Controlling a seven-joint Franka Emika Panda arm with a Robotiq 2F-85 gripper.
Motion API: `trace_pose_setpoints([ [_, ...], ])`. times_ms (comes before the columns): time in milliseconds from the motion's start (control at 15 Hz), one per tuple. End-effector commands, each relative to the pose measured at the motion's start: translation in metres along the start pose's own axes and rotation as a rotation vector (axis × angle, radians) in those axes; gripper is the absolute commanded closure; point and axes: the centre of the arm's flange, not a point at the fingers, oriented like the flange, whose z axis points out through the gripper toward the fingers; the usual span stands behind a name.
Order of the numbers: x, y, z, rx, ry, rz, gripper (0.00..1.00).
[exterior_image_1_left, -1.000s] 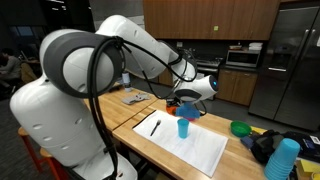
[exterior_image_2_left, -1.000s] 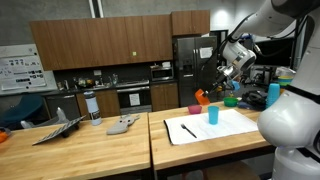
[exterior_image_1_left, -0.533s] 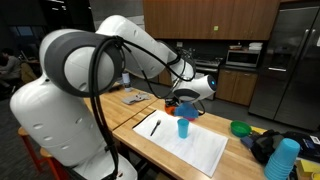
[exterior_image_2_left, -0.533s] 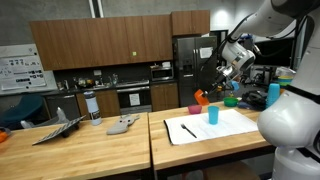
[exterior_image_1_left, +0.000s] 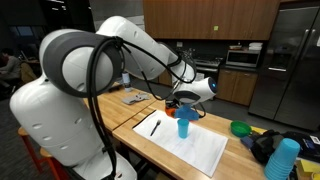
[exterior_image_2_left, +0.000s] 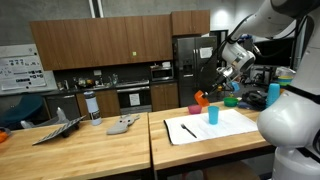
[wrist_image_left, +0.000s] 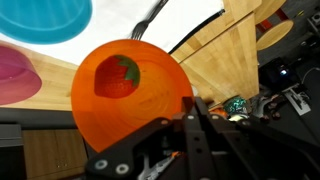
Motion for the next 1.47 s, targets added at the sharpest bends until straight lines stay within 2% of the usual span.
trace_pose_setpoints([
  [0, -0.009, -0.004, -0.008, -0.009, 0.021, 0.012, 0.99],
  [400, -0.020, 0.000, -0.013, -0.009, 0.042, 0.032, 0.99],
  [800, -0.023, 0.002, -0.016, 0.052, 0.098, 0.029, 0.99],
  [1400, -0.029, 0.004, -0.026, 0.069, 0.108, 0.031, 0.99],
])
